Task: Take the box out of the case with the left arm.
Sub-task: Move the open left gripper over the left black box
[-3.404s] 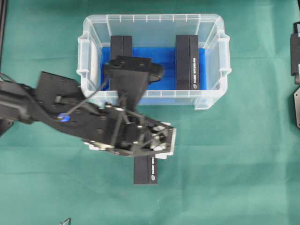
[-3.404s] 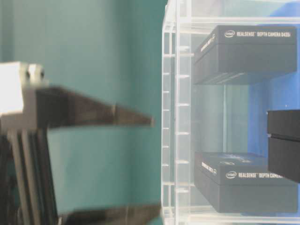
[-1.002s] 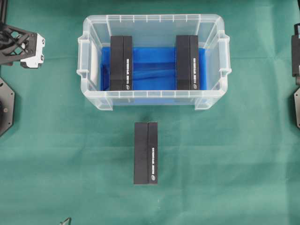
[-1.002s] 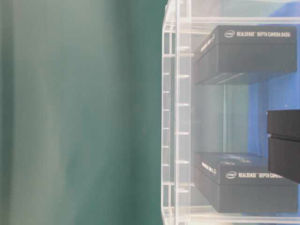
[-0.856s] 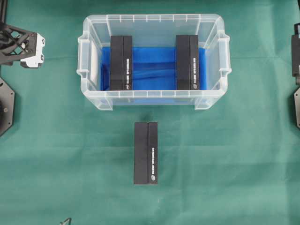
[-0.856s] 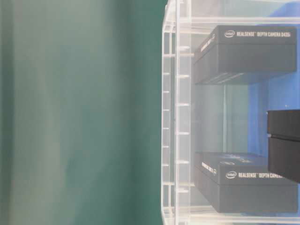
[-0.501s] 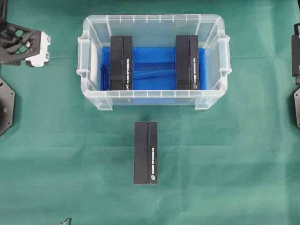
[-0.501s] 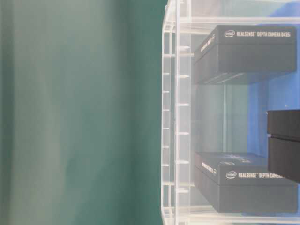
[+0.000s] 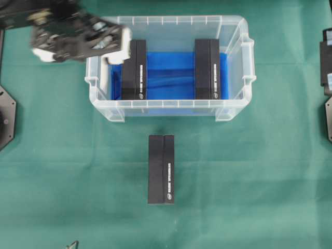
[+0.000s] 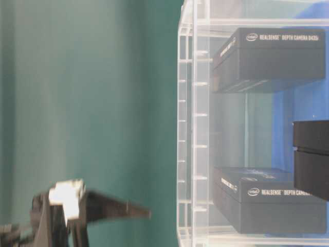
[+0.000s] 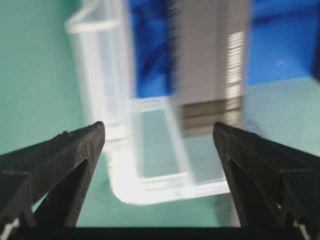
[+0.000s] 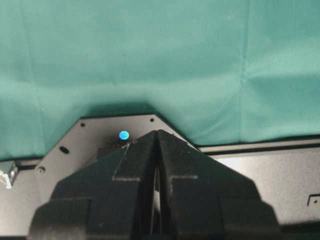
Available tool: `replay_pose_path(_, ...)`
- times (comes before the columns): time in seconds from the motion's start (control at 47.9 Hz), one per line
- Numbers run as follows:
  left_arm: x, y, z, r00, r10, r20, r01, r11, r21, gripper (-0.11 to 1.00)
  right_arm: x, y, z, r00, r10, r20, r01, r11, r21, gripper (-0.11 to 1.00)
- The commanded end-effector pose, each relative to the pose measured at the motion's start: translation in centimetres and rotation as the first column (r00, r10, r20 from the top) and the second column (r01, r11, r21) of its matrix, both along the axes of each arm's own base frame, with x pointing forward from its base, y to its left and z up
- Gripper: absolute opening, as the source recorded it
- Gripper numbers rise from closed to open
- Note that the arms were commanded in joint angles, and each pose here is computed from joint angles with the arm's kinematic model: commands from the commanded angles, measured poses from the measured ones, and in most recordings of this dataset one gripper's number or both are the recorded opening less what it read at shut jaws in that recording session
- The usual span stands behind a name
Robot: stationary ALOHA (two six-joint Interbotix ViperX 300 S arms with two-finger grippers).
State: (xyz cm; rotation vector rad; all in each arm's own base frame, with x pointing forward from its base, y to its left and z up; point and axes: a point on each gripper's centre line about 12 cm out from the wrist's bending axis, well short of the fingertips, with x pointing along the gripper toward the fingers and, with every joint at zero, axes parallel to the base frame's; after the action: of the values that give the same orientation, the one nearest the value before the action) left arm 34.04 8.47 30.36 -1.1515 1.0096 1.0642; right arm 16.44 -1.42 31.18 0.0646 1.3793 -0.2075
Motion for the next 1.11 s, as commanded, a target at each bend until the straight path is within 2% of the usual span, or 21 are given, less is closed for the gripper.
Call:
replay_pose_path(0.0, 1.9, 0.0, 1.5, 0.999, -0.011, 0.044, 0.010, 1.000, 0.014, 0.86, 0.1, 0.0, 0.4, 1.000, -0.003, 0.015, 0.003, 1.000, 0.000, 0.02)
replay_pose_path(0.167, 4.3, 0.1, 1.5, 0.999, -0.020, 0.038, 0.020, 1.000, 0.014, 0.86, 0.2, 0.0, 0.3, 1.000, -0.003, 0.014, 0.003, 1.000, 0.000, 0.02)
replay_pose_path(0.292, 4.9, -0.1, 1.2, 0.999, -0.028, 0.020, 0.028, 1.000, 0.010, 0.86, 0.1, 0.0, 0.3, 1.000, -0.003, 0.012, 0.003, 1.000, 0.000, 0.02)
replay_pose_path(1.086, 4.9, 0.1, 0.7, 1.000, -0.030, 0.004, 0.030, 0.999, 0.031, 0.86, 0.1, 0.0, 0.3, 1.000, -0.002, 0.014, 0.002, 1.000, 0.002, 0.02)
